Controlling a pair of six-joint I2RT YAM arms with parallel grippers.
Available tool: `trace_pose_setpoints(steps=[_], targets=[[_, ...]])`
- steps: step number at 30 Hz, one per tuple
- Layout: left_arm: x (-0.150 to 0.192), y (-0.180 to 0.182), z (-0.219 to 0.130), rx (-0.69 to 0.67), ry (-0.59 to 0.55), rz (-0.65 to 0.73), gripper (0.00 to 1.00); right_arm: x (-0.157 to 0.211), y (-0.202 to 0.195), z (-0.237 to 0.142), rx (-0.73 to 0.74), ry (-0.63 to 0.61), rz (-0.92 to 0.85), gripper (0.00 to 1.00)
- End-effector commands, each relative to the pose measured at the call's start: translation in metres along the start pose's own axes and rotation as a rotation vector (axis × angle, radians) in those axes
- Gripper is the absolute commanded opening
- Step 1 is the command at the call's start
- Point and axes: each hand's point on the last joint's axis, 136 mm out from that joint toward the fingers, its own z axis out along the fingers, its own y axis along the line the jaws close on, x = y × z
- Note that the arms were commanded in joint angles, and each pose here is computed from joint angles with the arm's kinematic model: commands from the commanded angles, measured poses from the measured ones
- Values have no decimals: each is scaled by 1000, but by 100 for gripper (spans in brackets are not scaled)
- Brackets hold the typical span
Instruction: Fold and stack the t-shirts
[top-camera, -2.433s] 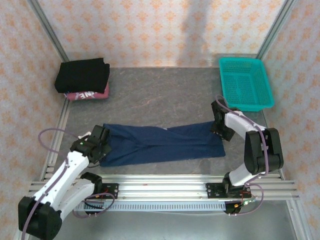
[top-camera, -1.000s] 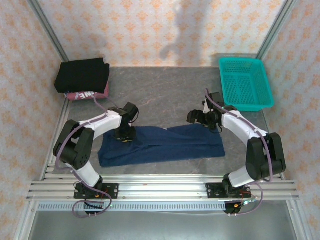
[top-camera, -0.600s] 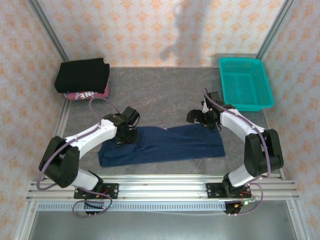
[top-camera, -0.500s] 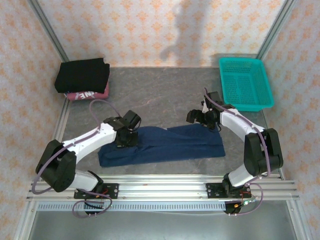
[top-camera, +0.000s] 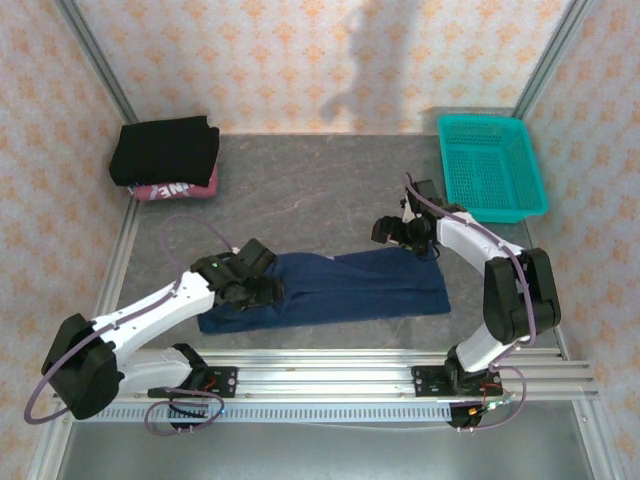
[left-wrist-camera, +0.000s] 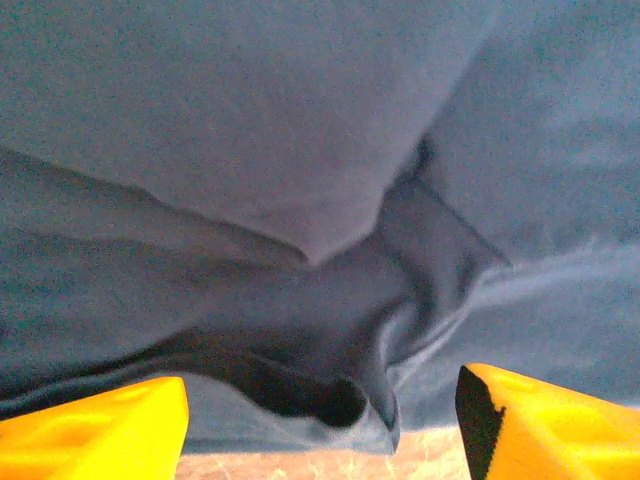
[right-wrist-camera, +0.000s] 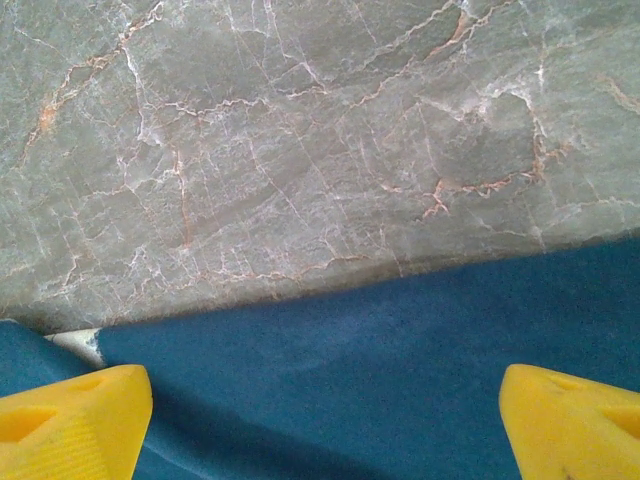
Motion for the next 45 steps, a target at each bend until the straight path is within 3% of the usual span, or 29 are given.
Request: trace_pose_setpoints(steps=[1,3,8,11,16,20,28,31,33,35,39,45], targets=[[-27,10,-3,-10,-92,-99,73,-8,-1,-1,17,-8,-13,90],[-34,14,1,-17,-74,-139,72,-7,-2,-1,19,1,-13,90],[-29,-21,23,64,43,-25,45,-6,-3,-1,22,0,-14,90],[-13,-17,36,-10,123,28,28,-5,-4,-2,24,-3,-17,90],[30,-13,44,-60,230,55,17,-4,-6,-6,31,-12,-16,90],[51,-24,29,-17,234,68,17,-4,-12,-12,51,-23,-12,90],[61,-19,11,35,250,63,22,-5,-25,-15,75,-28,4,90],[37,-15,2,6,178,30,31,-8,-29,-15,93,-28,5,90],[13,15,-2,-119,137,-78,56,-9,-30,-14,95,-26,12,90],[-10,48,-12,-267,87,-175,62,-8,-35,-14,119,-20,15,90],[-57,88,-28,-343,-47,-348,63,-4,-44,-14,147,1,27,90],[-92,123,-16,-365,-50,-424,51,0,-47,-14,146,8,35,90]])
